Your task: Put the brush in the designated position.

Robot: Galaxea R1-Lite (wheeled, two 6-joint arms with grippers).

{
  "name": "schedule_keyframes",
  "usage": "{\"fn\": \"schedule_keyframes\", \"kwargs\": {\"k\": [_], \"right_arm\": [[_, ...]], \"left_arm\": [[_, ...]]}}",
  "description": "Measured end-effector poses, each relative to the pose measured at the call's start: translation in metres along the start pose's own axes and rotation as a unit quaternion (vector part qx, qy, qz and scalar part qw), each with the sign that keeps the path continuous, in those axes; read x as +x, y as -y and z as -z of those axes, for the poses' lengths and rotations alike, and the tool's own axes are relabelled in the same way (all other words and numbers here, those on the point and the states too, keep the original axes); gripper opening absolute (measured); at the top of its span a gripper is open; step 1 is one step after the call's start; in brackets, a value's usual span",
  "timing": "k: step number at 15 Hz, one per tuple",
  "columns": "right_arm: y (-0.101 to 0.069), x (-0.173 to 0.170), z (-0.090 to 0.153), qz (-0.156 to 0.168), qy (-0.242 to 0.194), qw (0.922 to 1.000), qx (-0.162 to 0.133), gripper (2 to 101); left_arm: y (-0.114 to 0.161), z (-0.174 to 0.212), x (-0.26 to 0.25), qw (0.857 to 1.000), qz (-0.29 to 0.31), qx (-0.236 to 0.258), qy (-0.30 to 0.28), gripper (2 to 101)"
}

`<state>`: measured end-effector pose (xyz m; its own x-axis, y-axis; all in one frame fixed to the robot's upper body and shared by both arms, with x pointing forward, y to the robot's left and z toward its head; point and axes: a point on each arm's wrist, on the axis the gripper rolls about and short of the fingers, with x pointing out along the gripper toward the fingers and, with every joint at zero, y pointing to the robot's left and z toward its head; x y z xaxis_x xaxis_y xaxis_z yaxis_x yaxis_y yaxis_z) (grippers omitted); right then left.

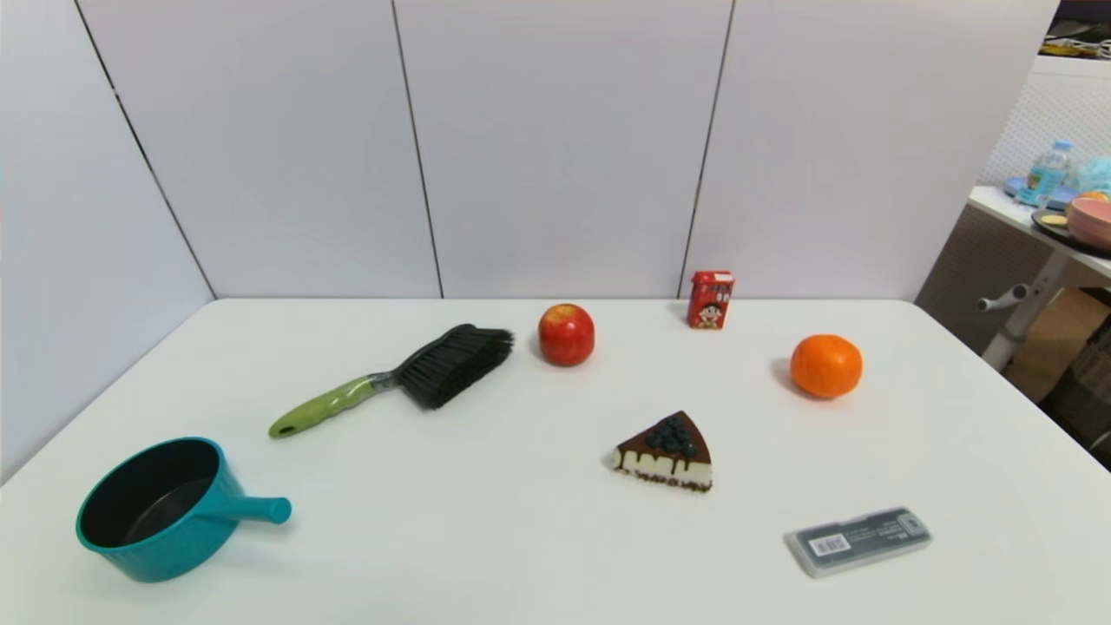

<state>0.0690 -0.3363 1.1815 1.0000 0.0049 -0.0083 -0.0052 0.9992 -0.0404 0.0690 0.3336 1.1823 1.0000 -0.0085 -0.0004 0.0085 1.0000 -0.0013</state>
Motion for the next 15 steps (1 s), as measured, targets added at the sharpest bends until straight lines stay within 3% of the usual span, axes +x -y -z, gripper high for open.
{"fn": "schedule_keyframes", "kwargs": {"k": [15], "right_arm": [[0.0000,0.0000,0.0000,0.000,0.000,1.0000,0.000,97.3]], "left_arm": [[0.0000,0.0000,0.0000,1.000,0.000,0.000,0.000,97.9]]}}
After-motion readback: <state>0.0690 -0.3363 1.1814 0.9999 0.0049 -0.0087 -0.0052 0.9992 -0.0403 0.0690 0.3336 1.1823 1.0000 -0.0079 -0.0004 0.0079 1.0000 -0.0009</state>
